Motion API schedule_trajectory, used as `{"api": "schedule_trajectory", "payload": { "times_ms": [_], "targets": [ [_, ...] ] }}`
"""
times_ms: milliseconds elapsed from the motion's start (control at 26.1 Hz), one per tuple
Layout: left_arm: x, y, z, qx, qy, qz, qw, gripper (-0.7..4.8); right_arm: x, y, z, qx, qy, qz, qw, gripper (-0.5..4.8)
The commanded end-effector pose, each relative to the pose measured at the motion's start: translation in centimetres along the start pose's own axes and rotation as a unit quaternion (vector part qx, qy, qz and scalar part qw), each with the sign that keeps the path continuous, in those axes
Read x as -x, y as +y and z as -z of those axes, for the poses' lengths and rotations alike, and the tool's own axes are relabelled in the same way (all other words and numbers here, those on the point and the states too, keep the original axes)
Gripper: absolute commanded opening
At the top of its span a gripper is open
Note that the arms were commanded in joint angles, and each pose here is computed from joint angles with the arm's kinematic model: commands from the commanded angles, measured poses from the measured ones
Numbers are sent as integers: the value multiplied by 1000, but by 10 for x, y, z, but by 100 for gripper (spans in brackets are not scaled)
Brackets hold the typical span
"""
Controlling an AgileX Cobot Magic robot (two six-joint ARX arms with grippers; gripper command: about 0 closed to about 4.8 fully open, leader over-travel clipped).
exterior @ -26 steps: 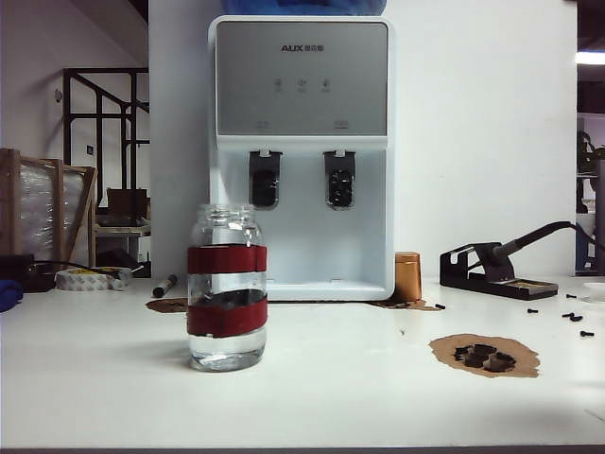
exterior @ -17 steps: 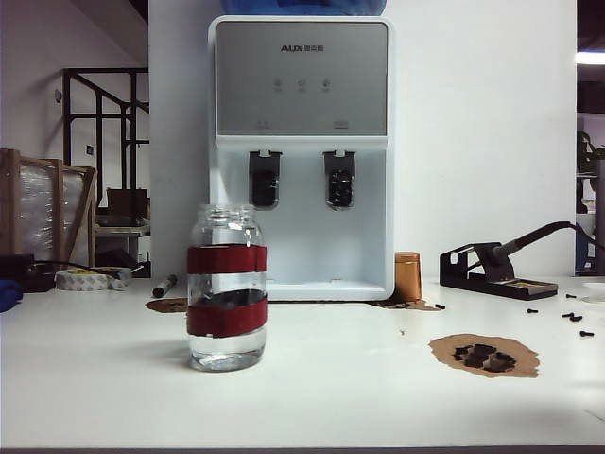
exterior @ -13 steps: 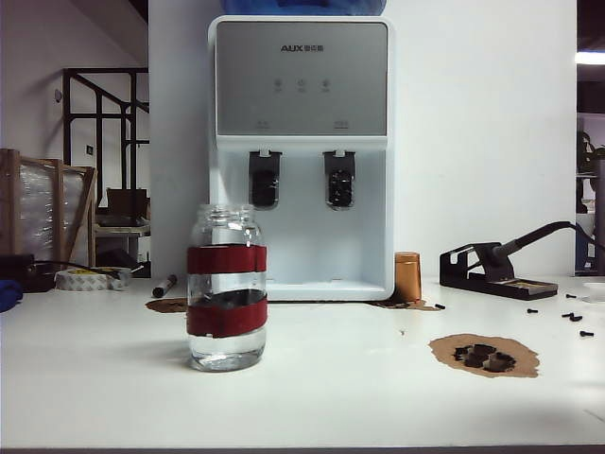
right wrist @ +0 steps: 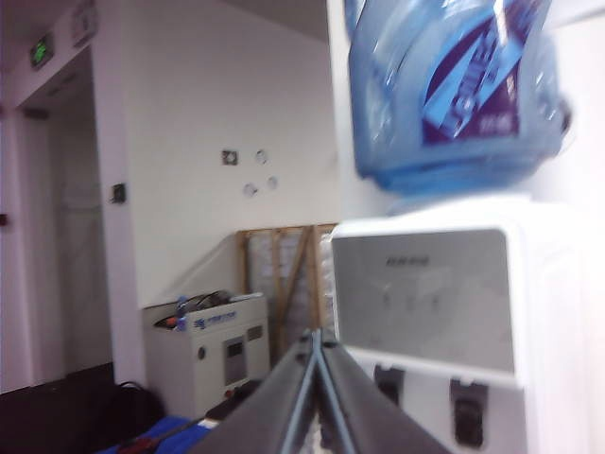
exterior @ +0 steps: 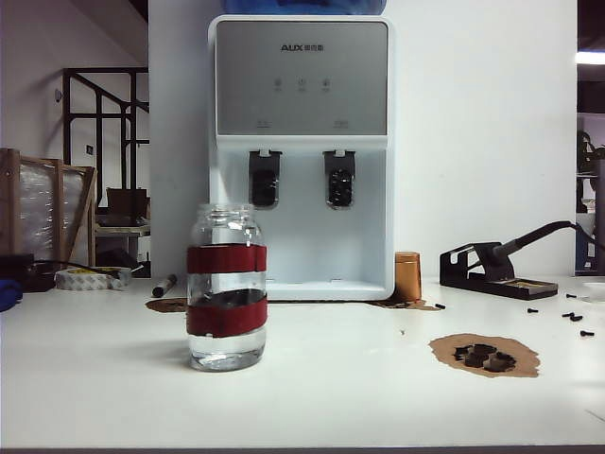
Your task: Pick up the water bottle with two loops of red belts, then reach the front water dispenser and gently press the gray-black baffle horizontally to get a little water.
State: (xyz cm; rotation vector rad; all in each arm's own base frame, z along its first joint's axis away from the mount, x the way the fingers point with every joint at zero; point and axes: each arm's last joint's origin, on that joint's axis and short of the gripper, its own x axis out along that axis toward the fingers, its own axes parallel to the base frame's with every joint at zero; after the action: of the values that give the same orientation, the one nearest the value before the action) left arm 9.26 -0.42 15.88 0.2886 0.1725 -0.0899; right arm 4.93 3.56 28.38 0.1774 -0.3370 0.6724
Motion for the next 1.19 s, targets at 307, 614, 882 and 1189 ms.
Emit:
{"api": "schedule_trajectory", "payload": {
  "times_ms": [307,614,882,1189],
  "targets": [
    [18,5,-37,-29,-67,72,995,-5,-43,3,-40,-2,45,-49,998,-1],
    [29,10,-60,-58,-45,105,992,-5,-90,16,-86,-83,44,-285,954,2],
    [22,19,-87,-3,34,130,991,-5,-116,11,-71,-137,122,-357,916,8],
    [30,18,-98,31,69,206,976,-5,-132,-19,-34,2,194,-63,979,217]
  ]
}}
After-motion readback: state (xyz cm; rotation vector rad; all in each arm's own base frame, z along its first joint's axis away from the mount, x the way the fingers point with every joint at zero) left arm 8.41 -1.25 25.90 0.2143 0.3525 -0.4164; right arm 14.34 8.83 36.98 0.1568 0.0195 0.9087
